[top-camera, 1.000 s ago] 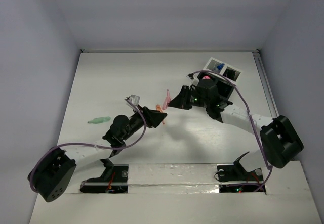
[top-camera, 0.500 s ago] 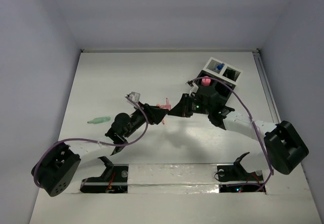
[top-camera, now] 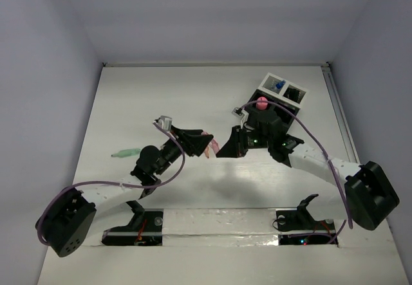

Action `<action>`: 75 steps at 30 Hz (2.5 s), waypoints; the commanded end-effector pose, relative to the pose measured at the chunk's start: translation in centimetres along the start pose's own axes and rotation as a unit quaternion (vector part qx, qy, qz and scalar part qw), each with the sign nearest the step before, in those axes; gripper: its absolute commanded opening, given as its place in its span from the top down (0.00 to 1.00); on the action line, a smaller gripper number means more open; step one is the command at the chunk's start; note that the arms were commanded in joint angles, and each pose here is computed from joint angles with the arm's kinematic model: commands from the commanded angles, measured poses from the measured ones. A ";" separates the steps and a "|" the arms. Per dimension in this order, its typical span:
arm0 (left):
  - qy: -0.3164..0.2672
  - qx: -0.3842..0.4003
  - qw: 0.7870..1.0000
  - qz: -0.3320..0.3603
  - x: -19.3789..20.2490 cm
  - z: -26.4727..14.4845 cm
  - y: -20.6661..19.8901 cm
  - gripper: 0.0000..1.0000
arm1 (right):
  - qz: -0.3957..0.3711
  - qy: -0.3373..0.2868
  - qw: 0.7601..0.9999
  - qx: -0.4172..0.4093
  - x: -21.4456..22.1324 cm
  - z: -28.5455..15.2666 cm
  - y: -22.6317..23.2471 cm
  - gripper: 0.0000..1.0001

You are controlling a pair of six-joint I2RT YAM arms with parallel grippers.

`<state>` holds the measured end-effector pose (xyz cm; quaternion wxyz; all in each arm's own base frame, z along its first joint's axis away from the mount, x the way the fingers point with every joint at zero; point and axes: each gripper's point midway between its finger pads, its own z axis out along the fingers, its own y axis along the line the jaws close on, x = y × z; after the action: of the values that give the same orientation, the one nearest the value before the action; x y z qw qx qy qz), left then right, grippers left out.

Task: Sort the stationery into containers
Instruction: Close the pen cap on the pen.

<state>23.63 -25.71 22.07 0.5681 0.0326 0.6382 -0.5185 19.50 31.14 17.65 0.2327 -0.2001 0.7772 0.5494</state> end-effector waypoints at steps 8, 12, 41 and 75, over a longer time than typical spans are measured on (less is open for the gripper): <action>-0.048 0.077 0.996 -0.001 -2.9 0.4 -3.6 0.64 | -0.050 0.031 0.995 -0.080 0.5 -1.0 3.6 1.00; -0.047 0.082 0.996 -0.002 -2.9 0.1 -3.9 0.81 | -0.049 0.027 0.995 -0.082 0.4 -1.0 3.7 1.00; -0.001 0.067 0.995 -0.071 -2.0 1.2 -4.2 1.00 | -0.179 -0.031 0.976 -0.122 -2.3 -2.8 7.6 1.00; 0.065 0.106 0.987 -0.103 2.6 -0.4 -4.8 1.00 | -0.188 -0.194 0.961 -0.058 -9.9 -3.3 8.4 1.00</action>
<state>21.89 -27.58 26.10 0.5127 0.0160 0.5831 -0.6300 19.56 30.95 23.33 0.3435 -0.2466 0.7075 0.5663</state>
